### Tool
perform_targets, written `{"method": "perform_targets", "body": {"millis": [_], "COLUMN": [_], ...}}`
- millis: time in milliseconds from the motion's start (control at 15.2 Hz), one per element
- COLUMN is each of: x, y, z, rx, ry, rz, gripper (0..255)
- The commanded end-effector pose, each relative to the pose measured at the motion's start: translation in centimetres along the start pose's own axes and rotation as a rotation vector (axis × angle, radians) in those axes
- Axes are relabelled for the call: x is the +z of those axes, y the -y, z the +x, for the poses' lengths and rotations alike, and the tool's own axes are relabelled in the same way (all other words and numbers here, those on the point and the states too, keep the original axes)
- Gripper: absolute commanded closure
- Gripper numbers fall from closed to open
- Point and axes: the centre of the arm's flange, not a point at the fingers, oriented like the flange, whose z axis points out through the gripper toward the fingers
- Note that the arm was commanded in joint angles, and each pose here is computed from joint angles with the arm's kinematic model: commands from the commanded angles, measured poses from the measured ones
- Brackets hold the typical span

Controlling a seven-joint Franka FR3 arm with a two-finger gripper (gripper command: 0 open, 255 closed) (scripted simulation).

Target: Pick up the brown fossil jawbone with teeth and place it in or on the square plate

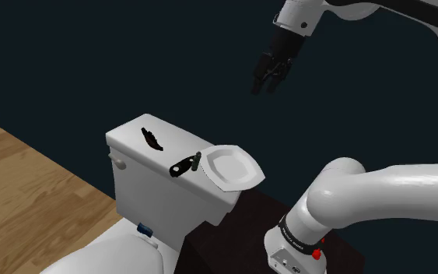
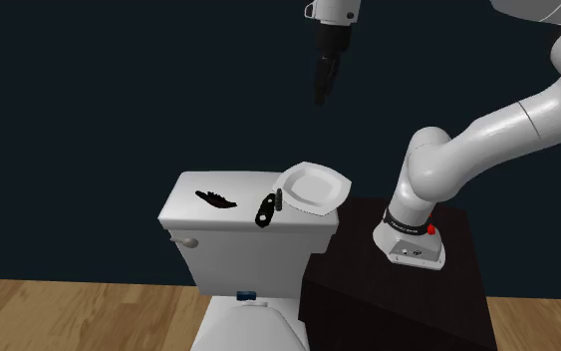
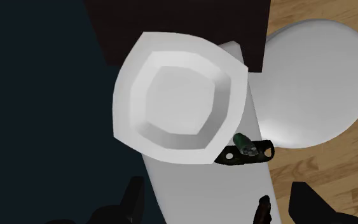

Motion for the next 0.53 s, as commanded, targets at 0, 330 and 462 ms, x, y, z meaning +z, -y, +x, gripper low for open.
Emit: {"method": "perform_targets", "body": {"millis": [0, 330, 462], "x": [0.0, 4.6, 6.4], "y": [0.0, 2.7, 3.8], "z": [0.0, 3.9, 5.5], "rx": [0.000, 0.013, 0.019], "ry": [0.000, 0.001, 0.001], "rz": [0.000, -0.002, -0.003], "gripper": [0, 0, 0]}}
